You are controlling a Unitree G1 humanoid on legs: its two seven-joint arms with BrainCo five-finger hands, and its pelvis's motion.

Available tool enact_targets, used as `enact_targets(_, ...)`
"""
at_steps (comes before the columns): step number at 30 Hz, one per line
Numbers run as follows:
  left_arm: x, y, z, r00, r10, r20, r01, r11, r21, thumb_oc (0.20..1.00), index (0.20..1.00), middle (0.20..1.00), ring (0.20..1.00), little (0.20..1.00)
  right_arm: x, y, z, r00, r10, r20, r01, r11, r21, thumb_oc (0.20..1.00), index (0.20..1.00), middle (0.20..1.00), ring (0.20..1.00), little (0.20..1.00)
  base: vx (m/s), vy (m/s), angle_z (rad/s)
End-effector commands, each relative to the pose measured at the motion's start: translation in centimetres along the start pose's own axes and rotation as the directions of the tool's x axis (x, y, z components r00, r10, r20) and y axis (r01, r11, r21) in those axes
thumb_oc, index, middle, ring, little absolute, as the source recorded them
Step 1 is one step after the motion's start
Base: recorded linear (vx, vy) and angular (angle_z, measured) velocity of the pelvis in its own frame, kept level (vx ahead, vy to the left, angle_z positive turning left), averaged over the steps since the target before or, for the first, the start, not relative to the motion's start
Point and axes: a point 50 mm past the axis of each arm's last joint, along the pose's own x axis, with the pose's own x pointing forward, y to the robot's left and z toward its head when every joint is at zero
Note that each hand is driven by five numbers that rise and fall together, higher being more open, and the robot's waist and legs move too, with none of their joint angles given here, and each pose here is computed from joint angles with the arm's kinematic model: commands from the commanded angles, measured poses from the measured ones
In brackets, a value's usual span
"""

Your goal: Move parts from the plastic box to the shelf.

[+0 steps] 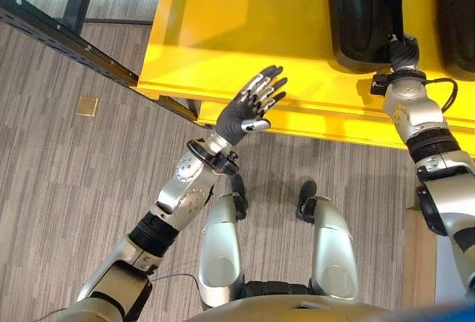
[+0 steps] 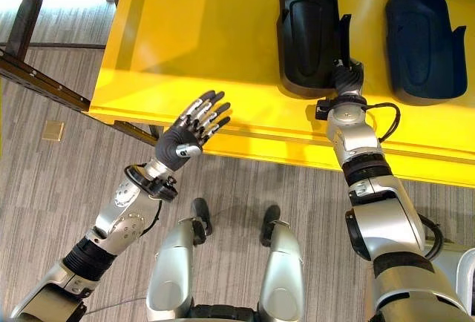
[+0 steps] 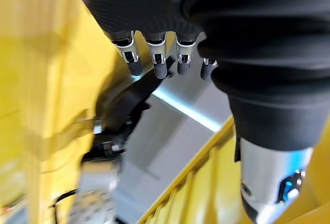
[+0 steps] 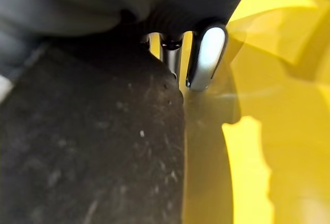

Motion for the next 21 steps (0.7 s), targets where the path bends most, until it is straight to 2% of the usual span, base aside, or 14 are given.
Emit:
enact_targets(1, 0.9, -2.6, 2.6, 0.985, -0.095, 0.144, 0.094, 0.996, 0.014, 1.0, 1.0, 1.0, 1.0, 1.0, -0.7, 2.2, -2.1, 0.992, 0.068, -0.106, -0.064, 0.997, 0.043, 0.2, 0.2, 0.2, 0.2, 0.2, 0.02, -0.007, 0.04)
enact_targets(12, 1.6, -2.9, 2.0, 0.985, -0.09, 0.144, 0.095, 0.995, -0.029, 1.0, 1.0, 1.0, 1.0, 1.0, -2.5, 6.3, -3.0, 0.981, 0.127, -0.145, -0.115, 0.989, 0.09, 0.2, 0.2, 0.2, 0.2, 0.2, 0.01, 0.001, 0.01)
enact_targets(21, 1.8, -3.0, 2.1, 0.98, -0.063, 0.189, 0.077, 0.995, -0.069, 1.0, 1.0, 1.0, 1.0, 1.0, -3.3, 7.3, -3.9, 0.978, 0.11, -0.18, -0.09, 0.989, 0.118, 0.2, 0.2, 0.2, 0.2, 0.2, 0.0, 0.002, -0.01)
